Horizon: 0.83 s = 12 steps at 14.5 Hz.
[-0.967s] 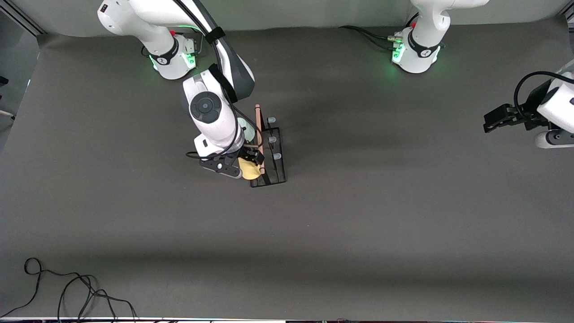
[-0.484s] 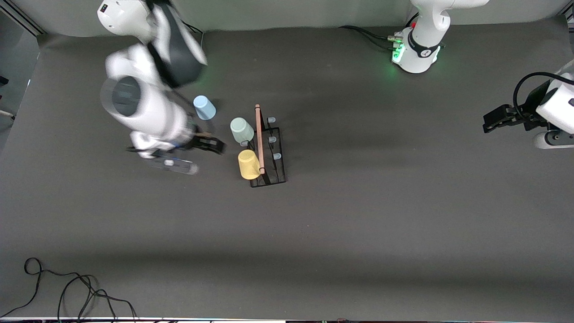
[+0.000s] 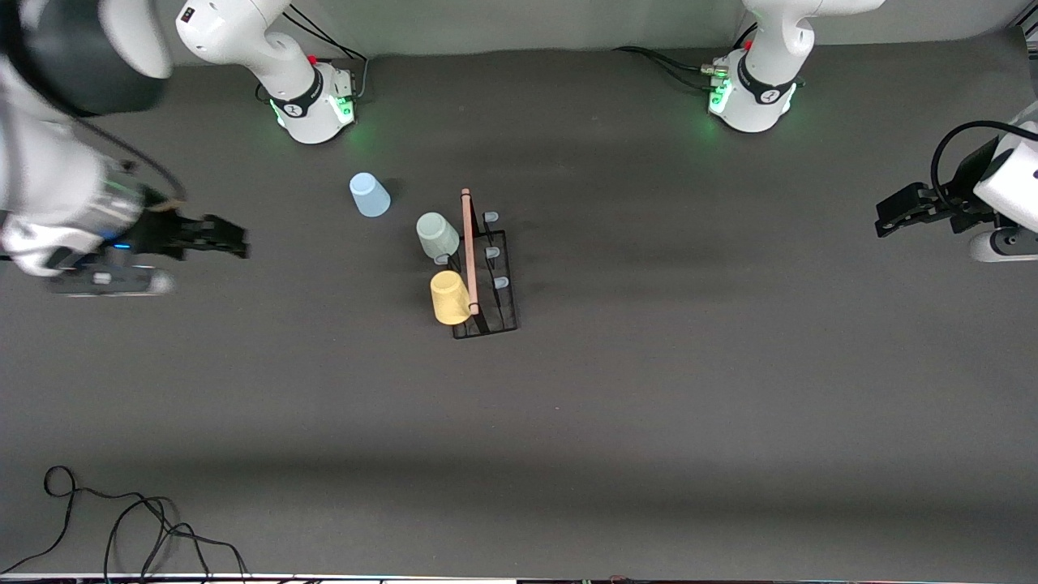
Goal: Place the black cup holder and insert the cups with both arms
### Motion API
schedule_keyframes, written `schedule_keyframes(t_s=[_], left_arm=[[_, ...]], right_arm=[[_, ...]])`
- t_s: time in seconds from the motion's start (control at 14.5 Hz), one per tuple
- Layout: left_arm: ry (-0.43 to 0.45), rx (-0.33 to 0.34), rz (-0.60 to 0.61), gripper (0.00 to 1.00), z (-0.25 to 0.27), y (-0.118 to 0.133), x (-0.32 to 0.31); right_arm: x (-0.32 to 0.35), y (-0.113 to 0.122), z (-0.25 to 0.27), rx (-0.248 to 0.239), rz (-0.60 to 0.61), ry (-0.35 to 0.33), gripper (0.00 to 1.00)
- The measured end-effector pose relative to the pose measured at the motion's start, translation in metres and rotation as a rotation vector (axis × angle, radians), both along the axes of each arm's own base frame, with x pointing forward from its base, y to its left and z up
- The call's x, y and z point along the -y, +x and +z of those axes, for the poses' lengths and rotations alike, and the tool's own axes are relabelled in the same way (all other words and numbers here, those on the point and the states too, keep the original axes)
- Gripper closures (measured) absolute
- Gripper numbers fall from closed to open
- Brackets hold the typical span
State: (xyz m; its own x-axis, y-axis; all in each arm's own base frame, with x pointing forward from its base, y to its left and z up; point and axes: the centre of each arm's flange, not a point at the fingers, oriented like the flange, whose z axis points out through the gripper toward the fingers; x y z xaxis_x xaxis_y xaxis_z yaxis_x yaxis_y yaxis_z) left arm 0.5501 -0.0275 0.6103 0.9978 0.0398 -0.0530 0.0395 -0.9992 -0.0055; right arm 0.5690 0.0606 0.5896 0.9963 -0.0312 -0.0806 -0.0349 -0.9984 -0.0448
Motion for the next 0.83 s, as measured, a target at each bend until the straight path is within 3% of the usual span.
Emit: schedule_keyframes(t_s=[0.21,0.62,0.83], left_arm=[[0.000,0.000,0.000,0.00,0.000,0.000,0.000],[0.000,0.000,0.000,0.00,0.000,0.000,0.000],[0.000,0.000,0.000,0.00,0.000,0.000,0.000]], right_arm=[[0.037,0.001,0.014,0.031,-0.035,-0.012,0.00],[0.064,0.005,0.007,0.017,-0.057,-0.027,0.00],[0.059,0.005,0.005,0.009,-0.005,-0.083,0.00]])
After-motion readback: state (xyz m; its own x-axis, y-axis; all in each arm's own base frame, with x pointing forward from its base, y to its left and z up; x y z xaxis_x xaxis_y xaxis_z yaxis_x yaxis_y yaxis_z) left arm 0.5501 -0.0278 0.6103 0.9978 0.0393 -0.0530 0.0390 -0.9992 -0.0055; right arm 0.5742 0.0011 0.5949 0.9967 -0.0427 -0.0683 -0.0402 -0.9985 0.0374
